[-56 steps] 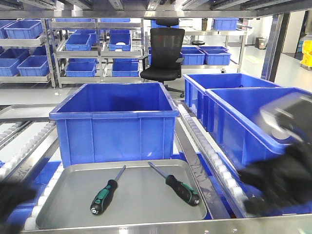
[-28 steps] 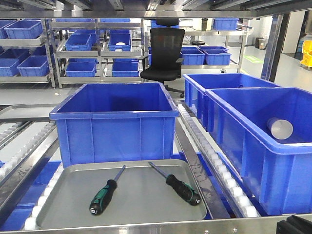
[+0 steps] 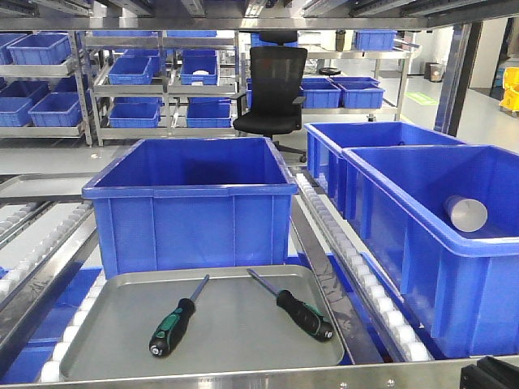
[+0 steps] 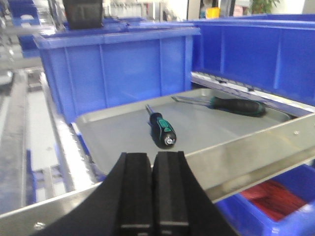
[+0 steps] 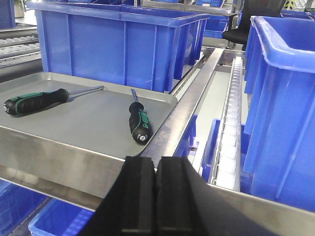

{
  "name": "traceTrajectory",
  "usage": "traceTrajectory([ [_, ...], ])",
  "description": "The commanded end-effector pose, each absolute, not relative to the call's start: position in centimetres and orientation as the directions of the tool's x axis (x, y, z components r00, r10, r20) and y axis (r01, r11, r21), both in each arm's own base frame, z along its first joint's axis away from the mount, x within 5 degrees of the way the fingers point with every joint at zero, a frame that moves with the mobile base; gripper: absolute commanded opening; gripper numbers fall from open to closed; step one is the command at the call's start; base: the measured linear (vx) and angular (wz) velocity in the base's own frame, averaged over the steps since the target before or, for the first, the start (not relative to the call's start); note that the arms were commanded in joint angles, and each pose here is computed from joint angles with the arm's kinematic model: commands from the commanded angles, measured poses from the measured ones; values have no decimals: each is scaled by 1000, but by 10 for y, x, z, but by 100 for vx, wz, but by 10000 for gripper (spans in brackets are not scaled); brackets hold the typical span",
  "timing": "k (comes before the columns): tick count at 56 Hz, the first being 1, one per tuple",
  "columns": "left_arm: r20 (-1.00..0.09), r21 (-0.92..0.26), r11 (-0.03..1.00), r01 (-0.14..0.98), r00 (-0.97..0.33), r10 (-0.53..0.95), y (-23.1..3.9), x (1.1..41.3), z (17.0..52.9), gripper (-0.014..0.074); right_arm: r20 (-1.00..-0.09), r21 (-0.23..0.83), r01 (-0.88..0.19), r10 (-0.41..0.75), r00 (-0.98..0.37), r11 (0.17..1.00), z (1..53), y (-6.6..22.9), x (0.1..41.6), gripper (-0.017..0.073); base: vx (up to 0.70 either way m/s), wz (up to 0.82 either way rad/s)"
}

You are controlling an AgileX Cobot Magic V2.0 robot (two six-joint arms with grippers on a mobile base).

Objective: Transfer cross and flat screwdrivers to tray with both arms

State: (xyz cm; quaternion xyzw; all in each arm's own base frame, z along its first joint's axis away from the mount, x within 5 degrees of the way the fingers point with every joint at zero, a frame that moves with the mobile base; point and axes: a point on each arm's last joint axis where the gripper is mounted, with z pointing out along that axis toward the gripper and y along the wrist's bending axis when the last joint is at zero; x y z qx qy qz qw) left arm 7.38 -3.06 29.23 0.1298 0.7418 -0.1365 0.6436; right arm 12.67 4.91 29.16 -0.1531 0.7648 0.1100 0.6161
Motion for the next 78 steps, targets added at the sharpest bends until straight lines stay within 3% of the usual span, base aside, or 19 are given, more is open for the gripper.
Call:
traceTrajectory([
  [1,-999,45,951,305,27,39,-24,75,300,0,-995,-24,-350,-56,-82,936,310,48,129,-8,0,0],
  [7,-988,96,981,171,136,73,-13,71,278,0,-995,-24,-350,-56,-82,936,310,48,129,-8,0,0],
  [19,-997,10,1000,18,80,8,-1,63,213,0,-995,-24,-350,-56,-82,936,310,48,129,-8,0,0],
  [67,-997,51,999,12,64,50,-1,54,210,0,-995,-26,-349,-57,-77,937,309,48,128,-8,0,0],
  [73,-997,51,999,12,64,50,-1,54,210,0,-979,-187,-350,-202,-4,918,294,43,117,-8,0,0],
  [78,-997,51,999,12,64,50,-1,54,210,0,-974,-223,-298,-226,28,928,263,31,99,-8,0,0],
])
